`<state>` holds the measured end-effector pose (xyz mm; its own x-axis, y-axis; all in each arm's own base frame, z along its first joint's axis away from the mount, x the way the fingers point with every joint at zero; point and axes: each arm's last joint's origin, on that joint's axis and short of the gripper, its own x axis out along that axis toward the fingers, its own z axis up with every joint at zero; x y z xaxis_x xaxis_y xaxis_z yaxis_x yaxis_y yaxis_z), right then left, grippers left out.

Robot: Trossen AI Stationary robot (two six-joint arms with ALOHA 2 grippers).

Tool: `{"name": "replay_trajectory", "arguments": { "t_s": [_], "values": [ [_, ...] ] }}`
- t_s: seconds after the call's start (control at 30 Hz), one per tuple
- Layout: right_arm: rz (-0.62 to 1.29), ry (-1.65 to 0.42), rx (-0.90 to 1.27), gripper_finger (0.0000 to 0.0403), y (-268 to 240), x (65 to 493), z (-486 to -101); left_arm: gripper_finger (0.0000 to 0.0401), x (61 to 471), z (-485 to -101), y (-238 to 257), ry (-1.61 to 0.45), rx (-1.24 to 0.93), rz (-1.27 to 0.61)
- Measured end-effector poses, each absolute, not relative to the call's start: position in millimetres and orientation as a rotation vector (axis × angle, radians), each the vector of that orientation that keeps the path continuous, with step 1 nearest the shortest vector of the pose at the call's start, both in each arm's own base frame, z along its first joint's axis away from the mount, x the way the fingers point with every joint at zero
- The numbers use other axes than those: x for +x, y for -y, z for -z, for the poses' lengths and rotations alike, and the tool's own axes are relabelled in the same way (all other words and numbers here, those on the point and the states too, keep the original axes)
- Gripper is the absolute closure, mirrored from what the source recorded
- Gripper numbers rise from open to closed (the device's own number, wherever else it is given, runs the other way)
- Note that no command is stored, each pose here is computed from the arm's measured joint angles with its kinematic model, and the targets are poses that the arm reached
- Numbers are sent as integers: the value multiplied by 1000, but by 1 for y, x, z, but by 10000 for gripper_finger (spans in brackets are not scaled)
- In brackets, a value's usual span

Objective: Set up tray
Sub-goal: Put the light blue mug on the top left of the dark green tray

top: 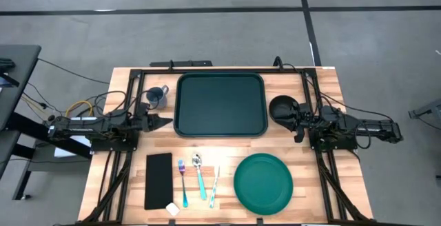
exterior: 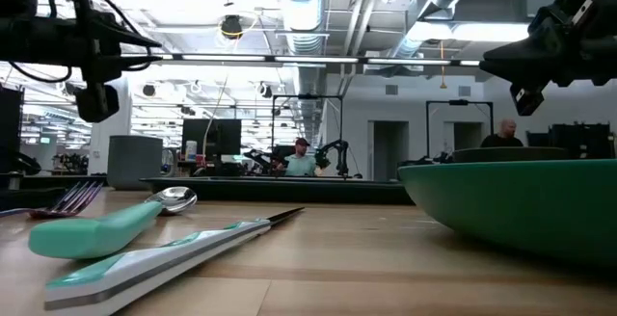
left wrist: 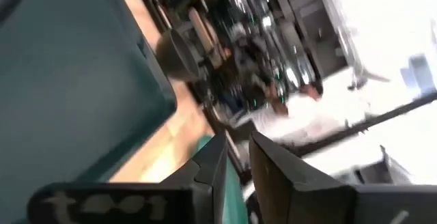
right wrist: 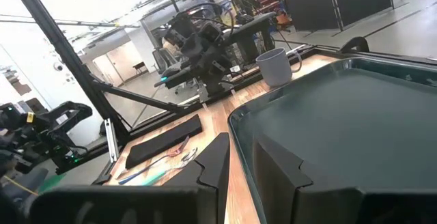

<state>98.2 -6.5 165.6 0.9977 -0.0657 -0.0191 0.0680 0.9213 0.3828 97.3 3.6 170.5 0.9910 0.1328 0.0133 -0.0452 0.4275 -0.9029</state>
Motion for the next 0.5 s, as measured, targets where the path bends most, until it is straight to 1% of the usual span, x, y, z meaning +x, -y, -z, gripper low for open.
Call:
{"name": "replay_trajectory", "arguments": {
  "t_s": [0.13, 0.23, 0.3, 0.37, 0.43, 0.5],
  "values": [
    [69, -6, 393, 344, 6, 98, -166, 349, 97, -172, -4, 105, -1194, -110],
    [69, -6, 394, 344, 6, 98, -166, 348, 97, -182, -4, 215, -1157, -48],
    [68, -6, 393, 344, 6, 98, -166, 346, 93, -200, -4, 353, -1031, 20],
    [68, -6, 393, 344, 6, 98, -166, 346, 87, -221, -4, 438, -870, 25],
    [69, -6, 394, 344, 6, 98, -166, 346, 84, -241, -5, 424, -722, -46],
    [69, -6, 394, 344, 6, 98, -166, 346, 83, -259, -6, 321, -593, -147]
  ]
}}
